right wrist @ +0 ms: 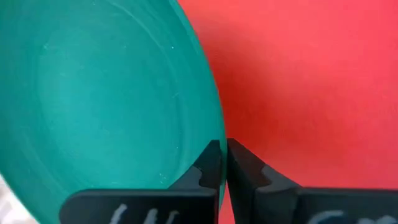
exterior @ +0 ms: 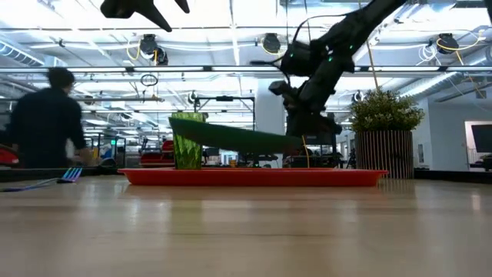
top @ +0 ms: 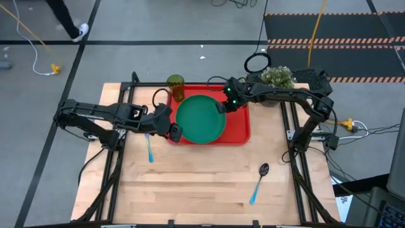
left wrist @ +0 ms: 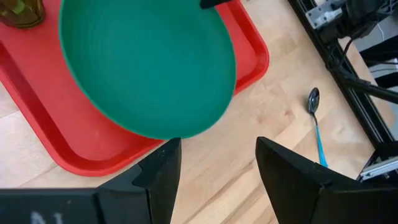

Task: Pick and place plate/cup/fork/spoon on tray
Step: Put the green plate on the orange serving tray to the bottom right of the green glass

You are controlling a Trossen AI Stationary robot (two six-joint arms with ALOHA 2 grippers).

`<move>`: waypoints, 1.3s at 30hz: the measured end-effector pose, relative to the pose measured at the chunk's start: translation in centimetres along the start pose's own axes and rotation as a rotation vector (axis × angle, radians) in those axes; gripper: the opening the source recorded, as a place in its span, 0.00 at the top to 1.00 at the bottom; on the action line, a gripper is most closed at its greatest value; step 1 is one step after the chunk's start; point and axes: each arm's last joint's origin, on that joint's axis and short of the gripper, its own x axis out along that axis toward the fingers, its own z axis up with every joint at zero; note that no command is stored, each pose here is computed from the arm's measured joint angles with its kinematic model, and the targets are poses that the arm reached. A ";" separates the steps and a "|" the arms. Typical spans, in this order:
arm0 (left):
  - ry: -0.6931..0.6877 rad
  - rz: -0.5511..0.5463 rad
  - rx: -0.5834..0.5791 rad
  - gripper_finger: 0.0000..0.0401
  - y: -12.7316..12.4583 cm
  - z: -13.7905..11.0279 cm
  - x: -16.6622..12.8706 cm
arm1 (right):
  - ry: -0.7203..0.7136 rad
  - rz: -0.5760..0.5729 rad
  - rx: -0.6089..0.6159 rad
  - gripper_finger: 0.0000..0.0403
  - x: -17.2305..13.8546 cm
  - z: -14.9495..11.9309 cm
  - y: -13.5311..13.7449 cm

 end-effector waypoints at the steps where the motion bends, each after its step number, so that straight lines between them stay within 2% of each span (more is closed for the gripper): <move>1: -0.001 0.001 -0.002 0.48 0.0 0.1 0.0 | -0.002 -0.001 0.004 1.00 0.4 0.2 -0.2; 10: 0.000 -0.001 -0.014 0.48 0.1 0.2 0.1 | 0.002 -0.021 0.037 1.00 2.7 1.0 -1.4; 27: 0.001 -0.001 -0.031 0.48 0.1 0.2 0.1 | -0.017 -0.039 0.060 1.00 2.3 1.8 -2.5; 34: 0.001 -0.001 -0.031 0.48 0.1 0.2 0.1 | -0.025 -0.069 0.047 0.95 2.3 1.7 -2.6; 39: 0.001 -0.001 -0.046 0.48 0.1 0.2 0.1 | -0.068 -0.103 0.081 0.92 2.3 1.9 -2.7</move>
